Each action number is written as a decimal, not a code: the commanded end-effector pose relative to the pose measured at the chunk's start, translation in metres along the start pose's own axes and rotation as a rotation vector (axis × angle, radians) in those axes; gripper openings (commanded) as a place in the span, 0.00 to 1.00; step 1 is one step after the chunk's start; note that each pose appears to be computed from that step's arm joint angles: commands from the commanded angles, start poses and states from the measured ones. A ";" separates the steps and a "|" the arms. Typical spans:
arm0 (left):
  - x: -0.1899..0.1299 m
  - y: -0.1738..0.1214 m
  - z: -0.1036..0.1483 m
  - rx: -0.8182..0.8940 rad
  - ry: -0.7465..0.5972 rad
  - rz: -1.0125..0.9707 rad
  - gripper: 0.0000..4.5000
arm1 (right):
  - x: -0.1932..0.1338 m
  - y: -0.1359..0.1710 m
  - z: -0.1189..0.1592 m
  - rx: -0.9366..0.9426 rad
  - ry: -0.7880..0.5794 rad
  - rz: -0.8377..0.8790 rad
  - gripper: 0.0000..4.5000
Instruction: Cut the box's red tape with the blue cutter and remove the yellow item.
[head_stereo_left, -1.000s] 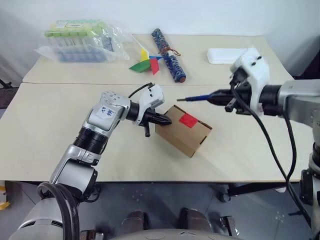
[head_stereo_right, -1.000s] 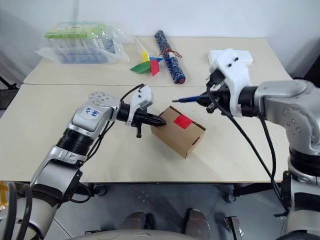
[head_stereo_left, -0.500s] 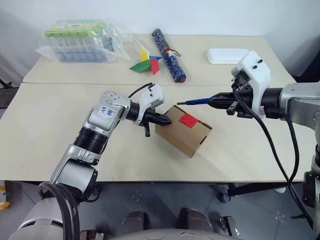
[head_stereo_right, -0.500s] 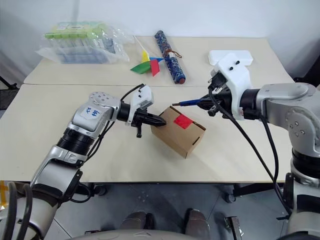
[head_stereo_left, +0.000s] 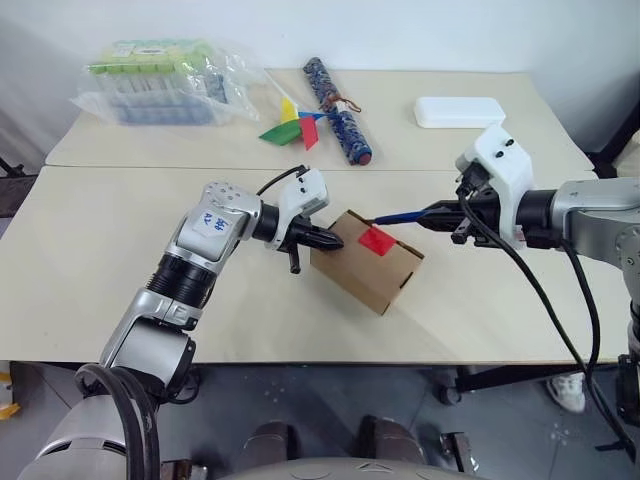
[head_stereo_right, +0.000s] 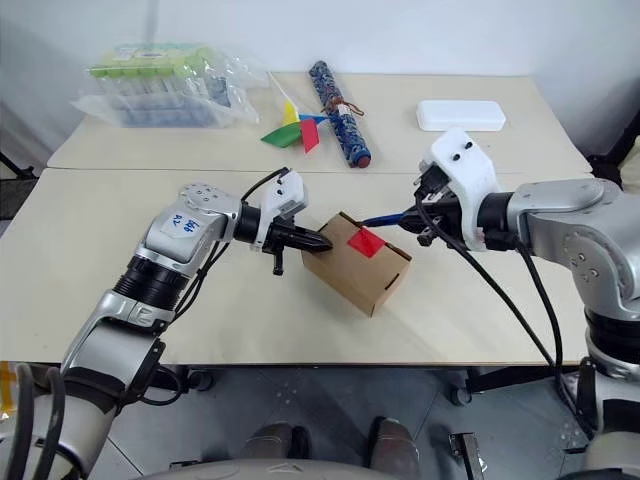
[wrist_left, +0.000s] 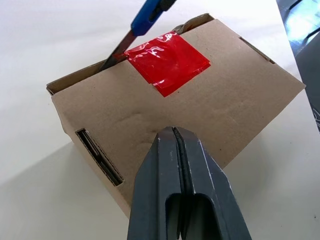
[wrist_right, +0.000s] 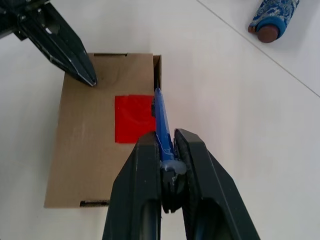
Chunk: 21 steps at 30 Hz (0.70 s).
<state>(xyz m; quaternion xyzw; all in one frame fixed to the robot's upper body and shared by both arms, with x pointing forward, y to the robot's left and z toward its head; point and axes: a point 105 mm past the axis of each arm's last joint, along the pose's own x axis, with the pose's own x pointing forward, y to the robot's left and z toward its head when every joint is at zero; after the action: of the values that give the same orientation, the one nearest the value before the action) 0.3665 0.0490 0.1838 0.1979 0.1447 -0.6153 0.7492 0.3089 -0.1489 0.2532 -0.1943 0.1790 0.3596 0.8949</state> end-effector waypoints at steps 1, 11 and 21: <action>0.003 0.002 -0.010 -0.008 0.076 0.015 0.00 | -0.012 -0.004 0.014 -0.038 -0.025 -0.028 0.03; 0.010 -0.002 -0.013 -0.046 0.128 0.004 0.00 | -0.014 0.000 0.024 -0.019 0.004 0.022 0.03; 0.016 -0.009 -0.015 -0.070 0.133 0.004 0.00 | -0.007 0.001 0.007 -0.004 0.119 0.036 0.03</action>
<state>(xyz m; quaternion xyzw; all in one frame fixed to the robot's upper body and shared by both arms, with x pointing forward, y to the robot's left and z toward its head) 0.3645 0.0405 0.1822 0.2071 0.1794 -0.5978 0.7533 0.3056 -0.1455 0.2650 -0.2115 0.2177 0.3692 0.8784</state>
